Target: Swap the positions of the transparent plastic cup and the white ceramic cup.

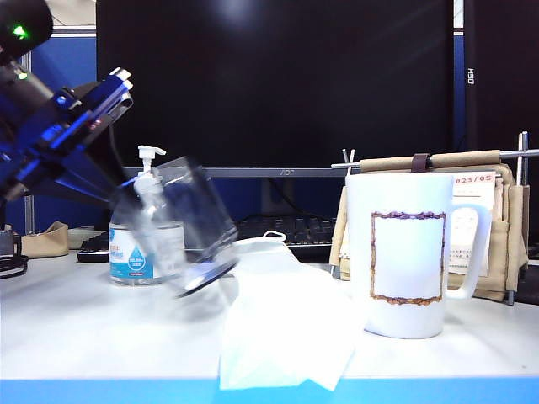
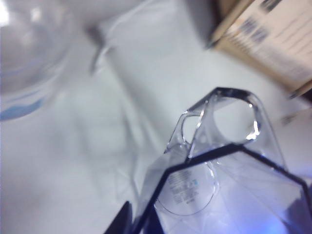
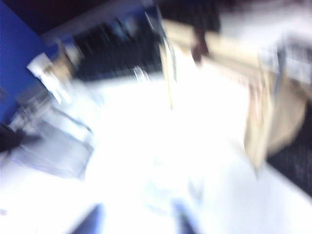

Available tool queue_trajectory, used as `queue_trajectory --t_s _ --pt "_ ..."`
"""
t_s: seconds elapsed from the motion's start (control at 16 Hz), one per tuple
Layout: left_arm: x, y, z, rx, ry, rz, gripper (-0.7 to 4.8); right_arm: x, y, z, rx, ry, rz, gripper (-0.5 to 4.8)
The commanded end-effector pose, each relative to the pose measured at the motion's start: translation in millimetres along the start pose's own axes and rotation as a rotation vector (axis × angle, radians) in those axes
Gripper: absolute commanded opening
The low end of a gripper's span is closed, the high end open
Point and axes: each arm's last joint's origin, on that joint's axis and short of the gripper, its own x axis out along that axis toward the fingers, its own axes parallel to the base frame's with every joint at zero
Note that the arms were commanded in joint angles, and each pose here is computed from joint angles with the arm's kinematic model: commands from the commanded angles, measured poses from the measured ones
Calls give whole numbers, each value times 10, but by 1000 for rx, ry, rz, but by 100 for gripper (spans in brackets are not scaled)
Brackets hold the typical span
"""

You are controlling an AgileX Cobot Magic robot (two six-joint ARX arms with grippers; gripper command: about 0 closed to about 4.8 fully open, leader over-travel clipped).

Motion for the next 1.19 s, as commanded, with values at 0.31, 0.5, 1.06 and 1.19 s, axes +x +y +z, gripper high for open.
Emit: queue_trajectory --t_s 0.31,0.5,1.06,1.19 --pt "-640 -322 89 222 -169 148 -5 396 -215 -251 68 172 -63 236" --pt "-999 -487 48 285 -312 201 -5 522 -173 -352 27 148 -105 242" --pt "-1287 -540 -390 311 -427 219 -5 860 -228 -704 -72 138 -294 244" --pt "-1327 -550 -444 298 -419 219 -5 974 -236 -706 -84 156 -274 244"
